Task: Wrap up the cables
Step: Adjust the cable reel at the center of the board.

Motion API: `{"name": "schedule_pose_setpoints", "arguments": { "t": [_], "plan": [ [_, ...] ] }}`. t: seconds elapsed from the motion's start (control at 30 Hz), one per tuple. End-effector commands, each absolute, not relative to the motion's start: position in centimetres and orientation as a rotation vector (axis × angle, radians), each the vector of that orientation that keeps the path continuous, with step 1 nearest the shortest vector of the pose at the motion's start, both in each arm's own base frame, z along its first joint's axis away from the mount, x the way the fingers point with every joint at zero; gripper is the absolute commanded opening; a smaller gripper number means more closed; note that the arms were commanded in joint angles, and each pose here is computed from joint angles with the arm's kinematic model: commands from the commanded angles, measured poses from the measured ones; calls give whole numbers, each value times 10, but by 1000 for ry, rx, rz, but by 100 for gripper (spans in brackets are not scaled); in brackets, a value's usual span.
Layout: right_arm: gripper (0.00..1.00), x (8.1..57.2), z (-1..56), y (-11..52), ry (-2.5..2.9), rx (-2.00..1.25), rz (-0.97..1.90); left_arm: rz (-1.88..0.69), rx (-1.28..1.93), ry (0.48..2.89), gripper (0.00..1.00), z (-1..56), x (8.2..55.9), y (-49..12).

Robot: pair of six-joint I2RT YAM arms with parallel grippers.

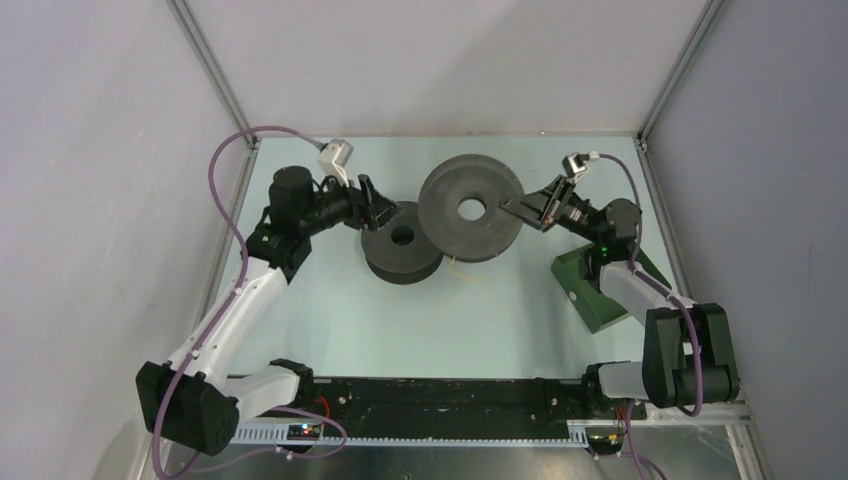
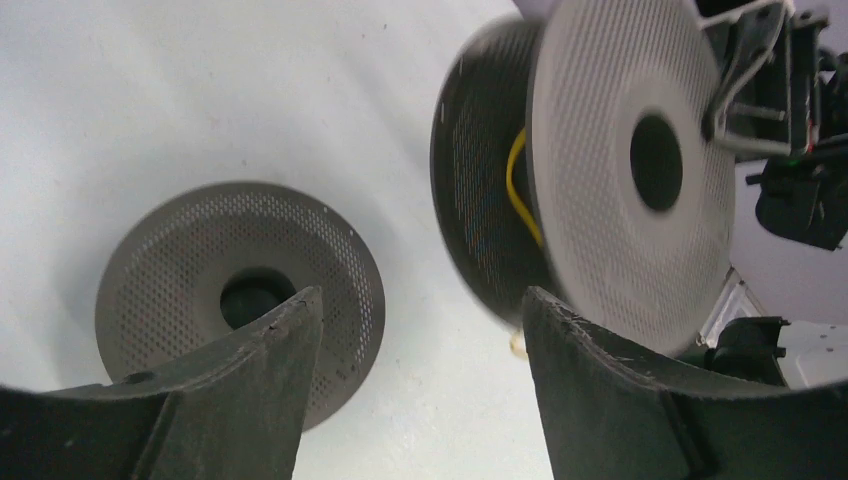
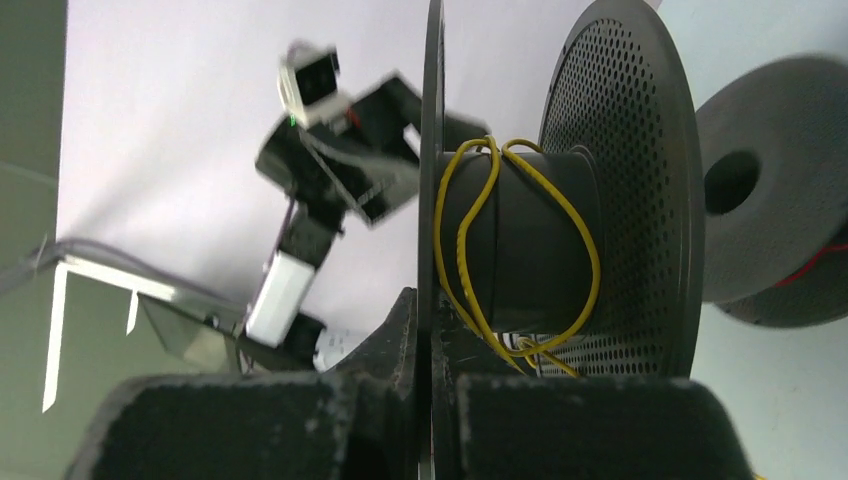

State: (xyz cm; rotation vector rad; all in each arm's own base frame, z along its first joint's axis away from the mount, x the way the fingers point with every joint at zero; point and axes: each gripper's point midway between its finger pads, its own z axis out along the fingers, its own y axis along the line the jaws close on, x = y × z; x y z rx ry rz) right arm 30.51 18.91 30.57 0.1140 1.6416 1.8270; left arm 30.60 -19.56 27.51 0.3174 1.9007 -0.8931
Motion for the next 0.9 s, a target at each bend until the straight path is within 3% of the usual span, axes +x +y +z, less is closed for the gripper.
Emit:
{"name": "schedule_pose_setpoints", "arguments": {
  "t": [0.0,0.3,0.7,0.77,0.83,0.87],
  "plan": [
    [0,264,325,211,1630,-144,1871,-976,402,1776,75,319,317,-201],
    [0,235,329,236,1644,-324,1881,-1230,611,1794,65,306,300,-223],
    [0,231,341,240,1571,-365,1944,-1359,704,1852,63,269,265,-240],
    [0,231,342,240,1559,-368,1960,-1377,710,1859,59,265,262,-242],
    [0,232,342,241,1551,-365,1978,-1393,709,1863,48,263,259,-243],
    [0,234,341,241,1559,-353,1992,-1395,711,1854,35,265,259,-244]
  ]
}}
